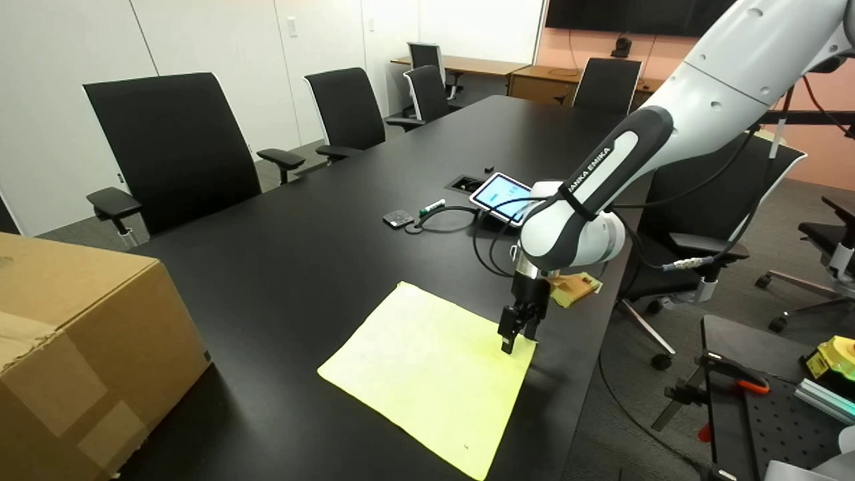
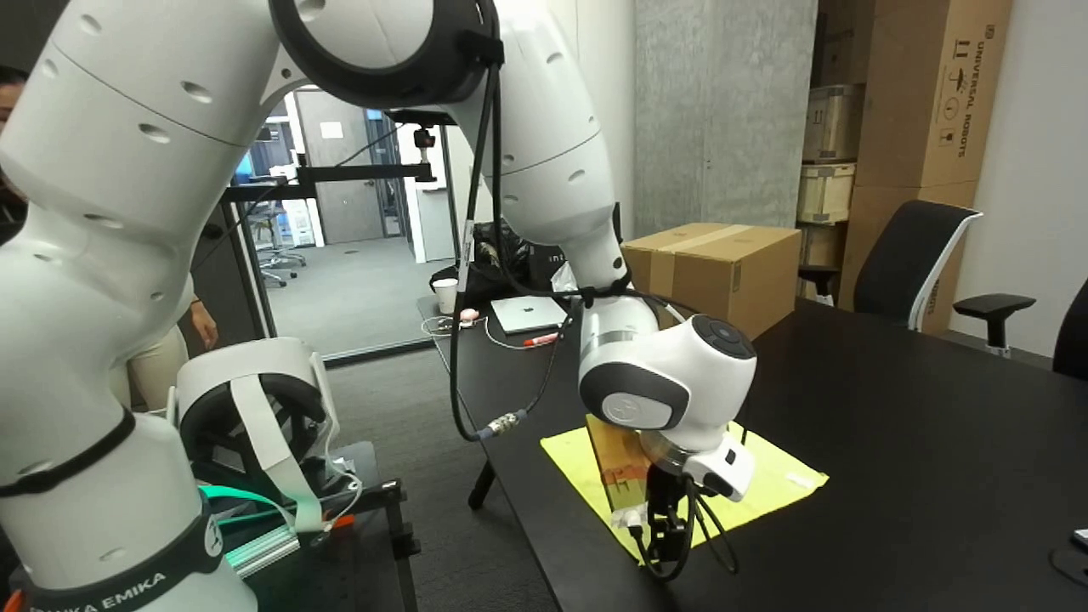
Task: Fold the cloth in half
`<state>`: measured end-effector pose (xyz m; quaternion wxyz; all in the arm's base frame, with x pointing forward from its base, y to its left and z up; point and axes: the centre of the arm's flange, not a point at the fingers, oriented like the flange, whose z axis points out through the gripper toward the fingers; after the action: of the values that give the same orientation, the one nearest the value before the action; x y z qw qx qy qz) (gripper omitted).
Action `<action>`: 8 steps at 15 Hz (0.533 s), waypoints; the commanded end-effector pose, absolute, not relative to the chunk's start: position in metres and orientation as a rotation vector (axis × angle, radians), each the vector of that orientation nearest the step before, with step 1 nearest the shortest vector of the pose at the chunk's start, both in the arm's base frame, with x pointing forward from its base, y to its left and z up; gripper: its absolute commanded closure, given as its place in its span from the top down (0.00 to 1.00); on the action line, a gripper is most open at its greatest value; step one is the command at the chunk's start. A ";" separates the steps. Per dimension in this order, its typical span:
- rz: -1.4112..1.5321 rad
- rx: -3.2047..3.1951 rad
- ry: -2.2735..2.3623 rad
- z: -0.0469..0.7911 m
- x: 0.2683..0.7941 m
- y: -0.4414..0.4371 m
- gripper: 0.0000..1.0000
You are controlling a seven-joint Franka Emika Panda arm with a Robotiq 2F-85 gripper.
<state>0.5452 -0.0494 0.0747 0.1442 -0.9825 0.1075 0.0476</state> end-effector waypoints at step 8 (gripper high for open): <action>0.049 -2.952 0.216 0.059 0.564 -0.047 1.00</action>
<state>0.5552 -0.0529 0.0674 0.1057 -0.9910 0.0793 0.0231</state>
